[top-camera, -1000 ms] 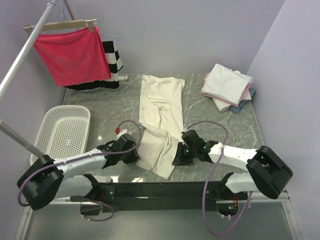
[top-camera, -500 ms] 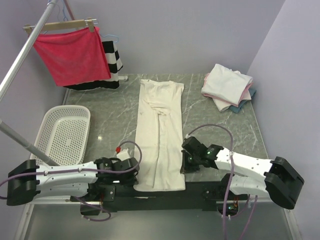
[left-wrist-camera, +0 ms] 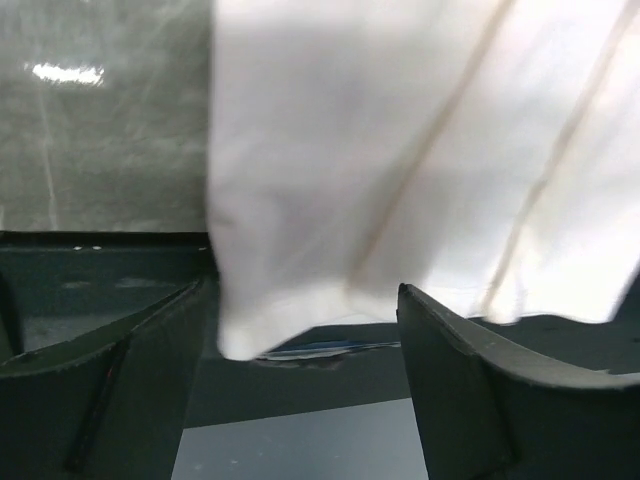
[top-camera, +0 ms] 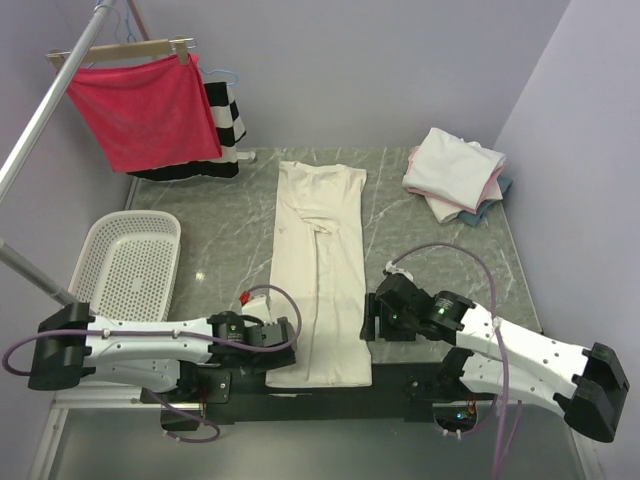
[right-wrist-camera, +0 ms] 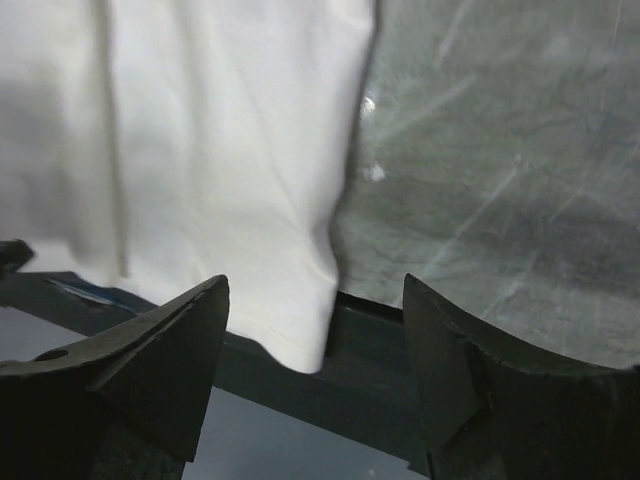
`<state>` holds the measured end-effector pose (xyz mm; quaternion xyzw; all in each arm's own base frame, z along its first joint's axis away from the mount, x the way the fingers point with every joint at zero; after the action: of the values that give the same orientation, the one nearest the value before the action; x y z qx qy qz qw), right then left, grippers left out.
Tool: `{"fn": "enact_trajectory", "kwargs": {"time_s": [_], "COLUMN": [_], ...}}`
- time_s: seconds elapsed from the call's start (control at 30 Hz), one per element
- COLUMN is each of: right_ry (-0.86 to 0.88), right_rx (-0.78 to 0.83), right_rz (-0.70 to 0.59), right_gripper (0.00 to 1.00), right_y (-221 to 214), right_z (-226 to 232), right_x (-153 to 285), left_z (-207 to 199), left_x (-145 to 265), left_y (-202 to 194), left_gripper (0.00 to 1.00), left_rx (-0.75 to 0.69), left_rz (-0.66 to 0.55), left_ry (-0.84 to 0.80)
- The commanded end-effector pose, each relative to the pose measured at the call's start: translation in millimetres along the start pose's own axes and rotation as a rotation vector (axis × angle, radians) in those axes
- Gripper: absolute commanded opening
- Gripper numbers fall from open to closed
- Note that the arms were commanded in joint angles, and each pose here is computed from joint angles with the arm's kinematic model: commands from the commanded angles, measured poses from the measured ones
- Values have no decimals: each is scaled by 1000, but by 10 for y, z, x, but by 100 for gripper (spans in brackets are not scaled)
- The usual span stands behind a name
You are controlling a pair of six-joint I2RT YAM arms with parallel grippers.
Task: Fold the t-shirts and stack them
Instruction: Fold the tshirt
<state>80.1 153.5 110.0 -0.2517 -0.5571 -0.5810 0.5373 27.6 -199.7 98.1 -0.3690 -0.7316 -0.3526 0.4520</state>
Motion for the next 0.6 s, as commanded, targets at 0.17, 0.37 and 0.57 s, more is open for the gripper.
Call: {"fn": "enact_trajectory", "kwargs": {"time_s": [0.17, 0.37, 0.57], "right_ry": [-64, -42, -29], "right_rx": [29, 36, 34], "right_rz": [-90, -92, -84], "right_gripper": [78, 79, 79], "right_y": [268, 259, 207], "right_z": [51, 68, 49], "right_x": [90, 39, -21], "left_z": [-248, -90, -212], "left_x": [4, -89, -182], "left_y": [-1, 17, -85], "left_gripper": [77, 75, 75], "left_rx": [-92, -165, -260], "left_rz": [-69, -195, -241], "left_ry": [20, 258, 326]}}
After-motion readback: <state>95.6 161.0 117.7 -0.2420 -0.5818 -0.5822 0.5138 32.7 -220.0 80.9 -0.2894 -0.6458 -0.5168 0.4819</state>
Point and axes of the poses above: each gripper's point midway between its finger pads, its own x axis back along the fingers, its own z axis along the line the jaws close on, y = z × x, the point moved 6 cm from there along x, back along the fingers, and after that the axes turned 14 degrees about x, right-handed, at the moved point
